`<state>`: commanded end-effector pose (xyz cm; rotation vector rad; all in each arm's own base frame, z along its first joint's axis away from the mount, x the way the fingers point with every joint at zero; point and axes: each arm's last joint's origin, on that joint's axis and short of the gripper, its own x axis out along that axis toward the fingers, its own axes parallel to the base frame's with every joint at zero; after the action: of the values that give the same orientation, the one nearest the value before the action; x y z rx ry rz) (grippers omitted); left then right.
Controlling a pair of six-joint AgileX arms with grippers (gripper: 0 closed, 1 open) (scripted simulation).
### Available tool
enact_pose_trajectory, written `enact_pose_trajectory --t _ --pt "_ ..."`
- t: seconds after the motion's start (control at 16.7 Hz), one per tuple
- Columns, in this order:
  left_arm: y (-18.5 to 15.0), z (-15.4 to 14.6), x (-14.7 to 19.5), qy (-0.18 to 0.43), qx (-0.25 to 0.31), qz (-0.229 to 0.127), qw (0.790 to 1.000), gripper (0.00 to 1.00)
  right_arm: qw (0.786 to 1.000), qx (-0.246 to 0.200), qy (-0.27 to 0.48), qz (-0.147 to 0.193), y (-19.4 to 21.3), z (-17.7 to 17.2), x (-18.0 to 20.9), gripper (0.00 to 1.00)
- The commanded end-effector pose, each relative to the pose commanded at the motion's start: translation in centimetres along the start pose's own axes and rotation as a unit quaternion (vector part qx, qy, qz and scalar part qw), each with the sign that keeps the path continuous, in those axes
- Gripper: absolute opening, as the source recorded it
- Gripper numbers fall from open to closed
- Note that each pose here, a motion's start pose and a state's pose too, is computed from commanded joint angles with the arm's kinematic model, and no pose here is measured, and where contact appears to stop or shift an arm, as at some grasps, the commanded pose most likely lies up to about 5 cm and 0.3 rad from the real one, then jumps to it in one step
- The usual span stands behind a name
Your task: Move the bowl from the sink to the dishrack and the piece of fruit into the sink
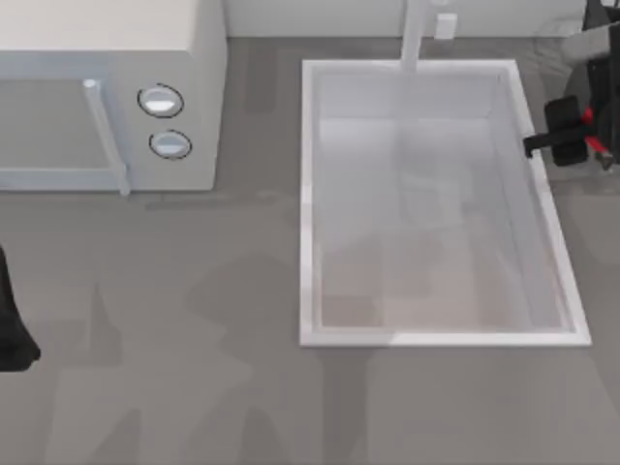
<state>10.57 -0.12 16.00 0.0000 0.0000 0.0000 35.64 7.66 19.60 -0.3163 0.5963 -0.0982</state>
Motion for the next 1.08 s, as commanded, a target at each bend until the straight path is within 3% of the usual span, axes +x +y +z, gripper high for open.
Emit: enact_pose_trajectory --t 0.3,0.54,0.72,1.08 --pt "0.0 0.0 0.0 0.000 0.000 0.000 1.000 1.00 0.982 0.071 -0.176 0.007 6.1 0.1 -4.5 0.00" --pt "0.0 0.0 0.0 0.000 0.000 0.000 1.000 1.00 0.956 0.131 -0.262 0.030 8.8 -0.6 -8.1 0.00" --pt "0.0 0.0 0.0 0.000 0.000 0.000 1.000 1.00 0.944 0.154 -0.289 0.042 9.6 -1.0 -9.6 0.00" --pt "0.0 0.0 0.0 0.000 0.000 0.000 1.000 1.00 0.943 0.156 -0.290 0.043 9.7 -1.0 -9.5 0.00"
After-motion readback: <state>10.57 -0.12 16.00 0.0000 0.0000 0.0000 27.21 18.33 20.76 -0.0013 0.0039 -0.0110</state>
